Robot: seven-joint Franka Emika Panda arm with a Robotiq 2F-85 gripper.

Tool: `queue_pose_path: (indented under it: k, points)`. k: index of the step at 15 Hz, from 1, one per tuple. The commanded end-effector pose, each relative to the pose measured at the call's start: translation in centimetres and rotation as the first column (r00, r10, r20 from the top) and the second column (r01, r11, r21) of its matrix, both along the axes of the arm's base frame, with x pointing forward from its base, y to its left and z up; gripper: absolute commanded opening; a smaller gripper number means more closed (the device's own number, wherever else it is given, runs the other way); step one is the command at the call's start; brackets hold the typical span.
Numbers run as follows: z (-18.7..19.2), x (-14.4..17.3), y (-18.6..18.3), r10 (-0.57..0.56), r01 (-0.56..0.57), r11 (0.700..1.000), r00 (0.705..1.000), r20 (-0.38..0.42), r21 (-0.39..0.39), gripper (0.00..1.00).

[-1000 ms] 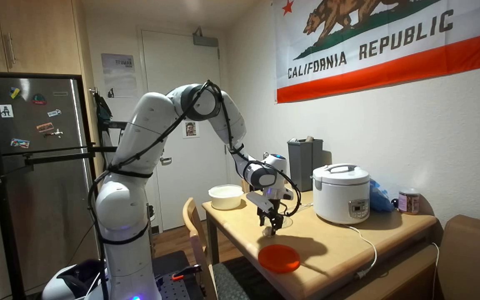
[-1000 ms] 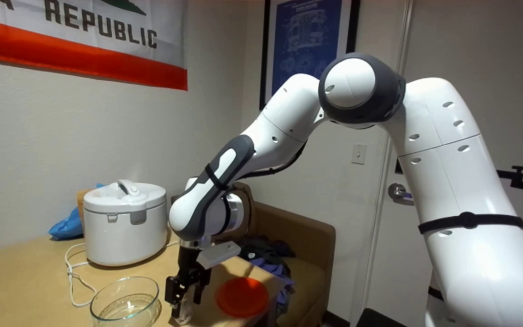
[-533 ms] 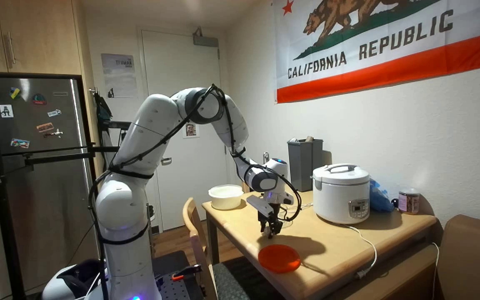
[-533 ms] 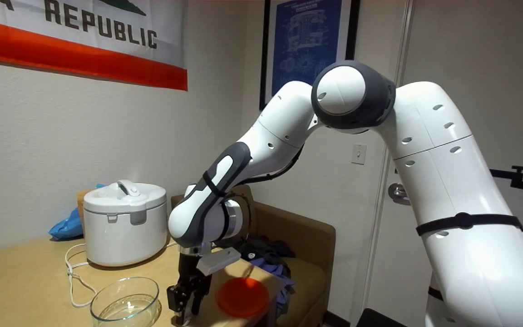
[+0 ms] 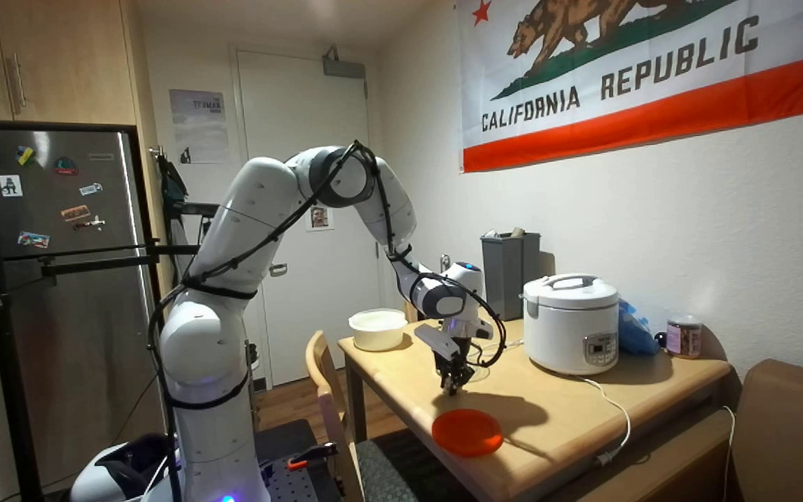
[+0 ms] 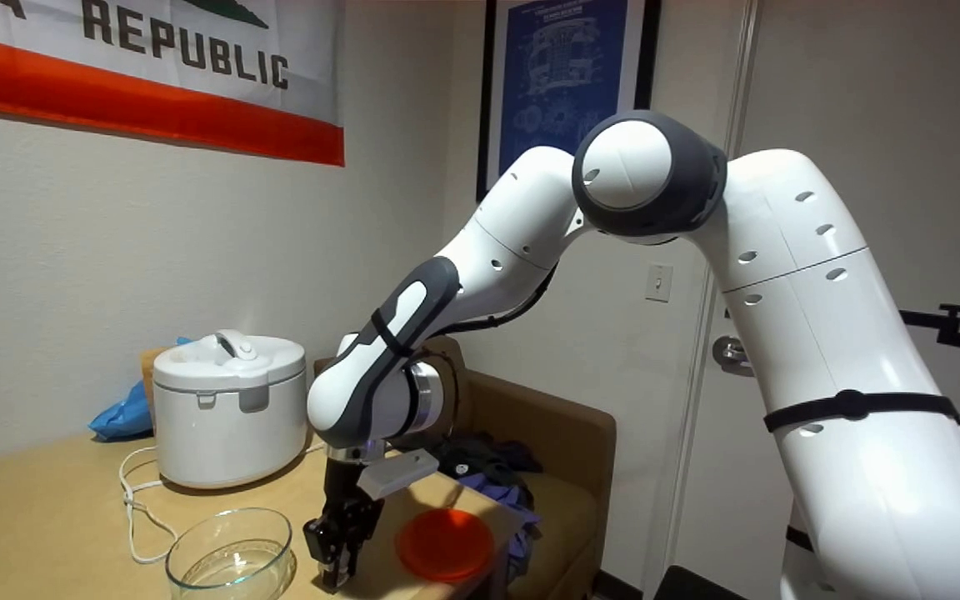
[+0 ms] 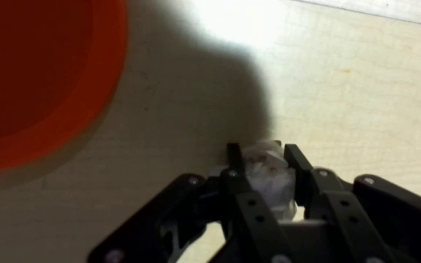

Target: Place the crumpled paper in the clear bowl then cover the bowl with the orange lid

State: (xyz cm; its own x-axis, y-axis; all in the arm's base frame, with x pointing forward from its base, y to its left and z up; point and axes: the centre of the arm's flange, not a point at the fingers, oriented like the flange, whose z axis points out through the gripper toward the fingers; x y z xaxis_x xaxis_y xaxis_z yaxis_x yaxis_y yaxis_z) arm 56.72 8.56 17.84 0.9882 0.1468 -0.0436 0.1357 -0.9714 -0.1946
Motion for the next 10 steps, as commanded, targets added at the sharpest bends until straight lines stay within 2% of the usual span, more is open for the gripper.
queue_pose_path:
  k: [1,10]
  points:
    - [2.4,-0.1,0.4,-0.013,0.012,1.0,0.999,0.039,0.007,0.36]
    - [9.2,0.5,0.9,0.002,-0.001,1.0,0.986,0.165,-0.001,0.4]
